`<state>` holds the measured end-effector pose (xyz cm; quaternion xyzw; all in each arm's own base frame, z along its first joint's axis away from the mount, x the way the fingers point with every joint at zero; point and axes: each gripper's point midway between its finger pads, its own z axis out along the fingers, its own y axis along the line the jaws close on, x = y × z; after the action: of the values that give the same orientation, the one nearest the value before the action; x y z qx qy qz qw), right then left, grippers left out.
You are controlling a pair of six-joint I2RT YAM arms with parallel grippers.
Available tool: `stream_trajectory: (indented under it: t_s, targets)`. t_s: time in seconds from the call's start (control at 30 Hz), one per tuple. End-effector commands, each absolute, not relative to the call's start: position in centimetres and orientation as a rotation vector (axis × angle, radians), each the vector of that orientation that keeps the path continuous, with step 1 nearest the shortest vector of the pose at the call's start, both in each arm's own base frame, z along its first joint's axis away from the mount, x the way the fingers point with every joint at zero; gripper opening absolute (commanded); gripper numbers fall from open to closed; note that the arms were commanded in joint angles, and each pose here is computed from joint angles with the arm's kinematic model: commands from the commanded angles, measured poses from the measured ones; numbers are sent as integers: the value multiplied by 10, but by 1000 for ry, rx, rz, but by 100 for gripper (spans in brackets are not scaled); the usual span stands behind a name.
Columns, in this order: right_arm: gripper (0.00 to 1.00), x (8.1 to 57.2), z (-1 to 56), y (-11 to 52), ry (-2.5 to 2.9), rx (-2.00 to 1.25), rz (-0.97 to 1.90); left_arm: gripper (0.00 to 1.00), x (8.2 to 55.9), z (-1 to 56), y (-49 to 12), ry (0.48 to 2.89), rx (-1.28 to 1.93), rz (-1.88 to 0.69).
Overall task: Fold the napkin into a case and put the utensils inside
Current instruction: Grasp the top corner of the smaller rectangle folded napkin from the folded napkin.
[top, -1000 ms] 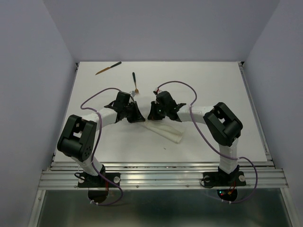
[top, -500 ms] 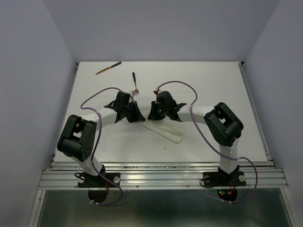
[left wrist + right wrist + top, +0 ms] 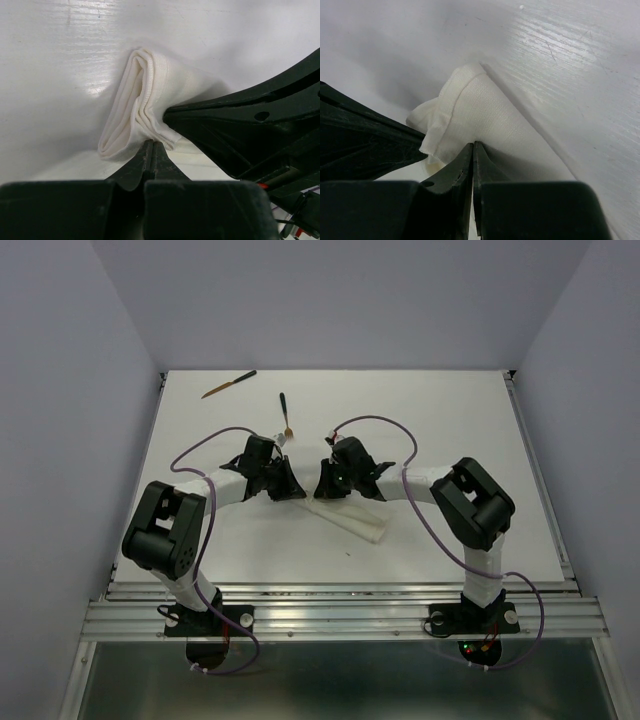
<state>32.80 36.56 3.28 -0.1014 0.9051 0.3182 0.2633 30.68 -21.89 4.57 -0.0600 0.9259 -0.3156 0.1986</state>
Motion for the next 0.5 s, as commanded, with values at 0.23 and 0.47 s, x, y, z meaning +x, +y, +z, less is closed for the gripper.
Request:
stream_trajectory:
  t_s: [0.23,0.47]
  targets:
    - [8,339,91,376,2301,-321,890,0,310,55,-222,2554,-136,-917]
    - [8,342,93,388,2304,-325,938,0,311,57,-221,2547,-134,-914]
